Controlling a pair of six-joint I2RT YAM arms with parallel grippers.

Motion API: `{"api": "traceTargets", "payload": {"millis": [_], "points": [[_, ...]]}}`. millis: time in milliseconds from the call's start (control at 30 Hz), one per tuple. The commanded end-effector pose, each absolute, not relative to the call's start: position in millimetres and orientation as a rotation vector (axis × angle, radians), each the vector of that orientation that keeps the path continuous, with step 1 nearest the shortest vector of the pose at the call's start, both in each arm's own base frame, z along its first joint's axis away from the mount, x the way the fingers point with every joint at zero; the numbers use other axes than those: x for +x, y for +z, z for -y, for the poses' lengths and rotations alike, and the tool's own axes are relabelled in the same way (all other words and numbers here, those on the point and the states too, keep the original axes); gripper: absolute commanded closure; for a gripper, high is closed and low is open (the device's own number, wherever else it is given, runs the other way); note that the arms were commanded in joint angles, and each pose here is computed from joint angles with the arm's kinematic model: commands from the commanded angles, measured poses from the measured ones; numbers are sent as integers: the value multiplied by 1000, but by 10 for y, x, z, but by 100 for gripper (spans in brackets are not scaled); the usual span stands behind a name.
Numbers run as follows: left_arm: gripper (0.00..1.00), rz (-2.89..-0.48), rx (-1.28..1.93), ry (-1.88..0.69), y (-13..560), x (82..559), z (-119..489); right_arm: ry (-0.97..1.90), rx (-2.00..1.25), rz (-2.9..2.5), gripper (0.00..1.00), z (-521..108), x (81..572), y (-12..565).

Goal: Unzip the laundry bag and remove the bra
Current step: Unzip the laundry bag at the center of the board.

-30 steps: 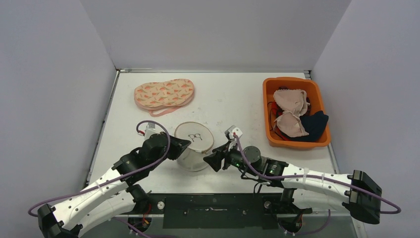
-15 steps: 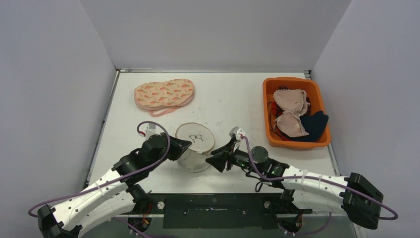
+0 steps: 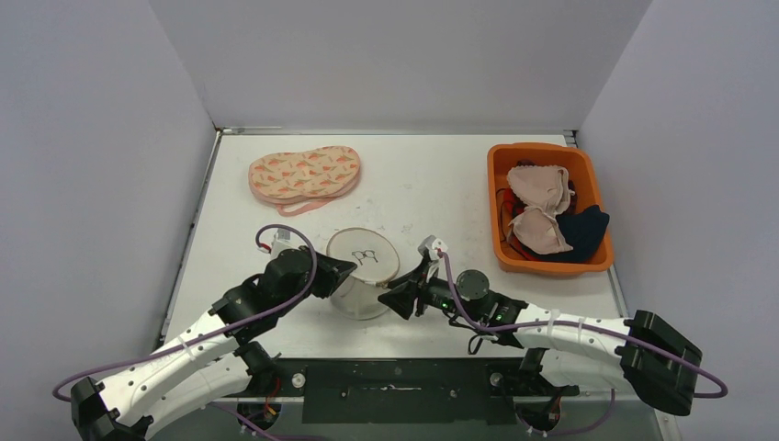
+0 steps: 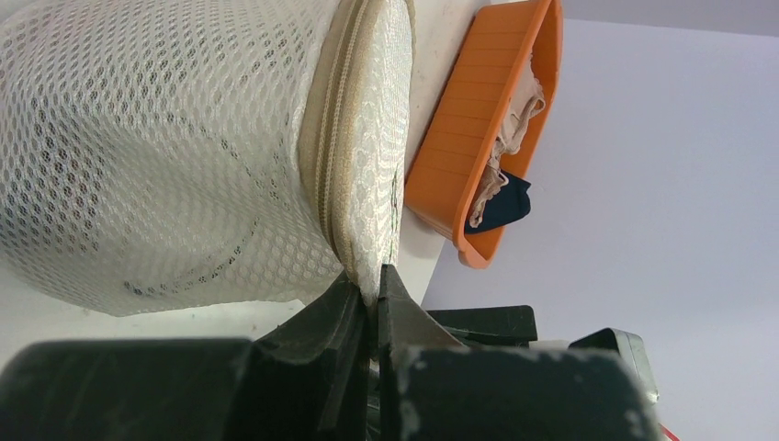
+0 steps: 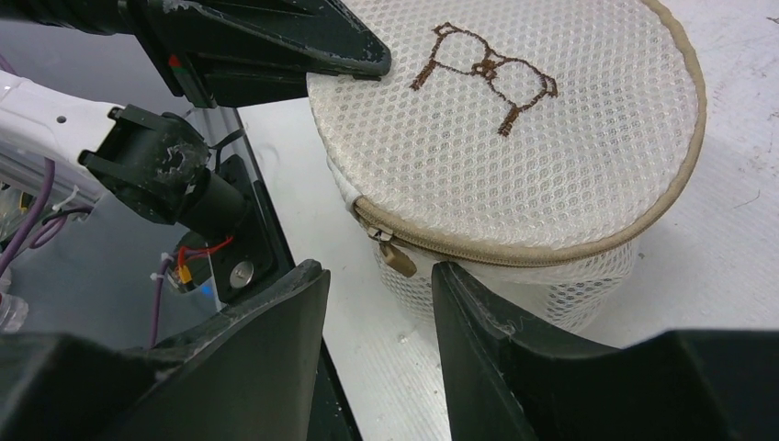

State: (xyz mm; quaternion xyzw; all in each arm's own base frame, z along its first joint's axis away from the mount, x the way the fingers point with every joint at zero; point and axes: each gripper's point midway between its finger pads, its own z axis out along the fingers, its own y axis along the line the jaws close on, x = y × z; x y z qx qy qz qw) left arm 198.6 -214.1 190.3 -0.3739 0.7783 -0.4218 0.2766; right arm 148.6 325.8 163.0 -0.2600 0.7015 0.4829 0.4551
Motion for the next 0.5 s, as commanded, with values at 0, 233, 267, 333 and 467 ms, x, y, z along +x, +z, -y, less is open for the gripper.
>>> {"api": "traceTargets", "payload": {"millis": [0,233,267,333,467], "points": [[100,-2020,-985,-1234,2169,2038,2225,1221,-619,-1608,55,-3356,1576,1996],[100,-2019,-985,-1236,2156,2041,2228,1217,-579,-1615,61,-3370,1629,2011],[100,-2019,-983,-1239,2159,2039,2233,1218,-575,-1619,62,-3374,1632,2004],[100,-2020,-984,-1241,2149,2038,2236,1225,-568,-1618,65,-3385,1637,2008],[100,-2017,-985,-1242,2147,2035,2230,1231,-564,-1626,71,-3401,1636,1994]]}}
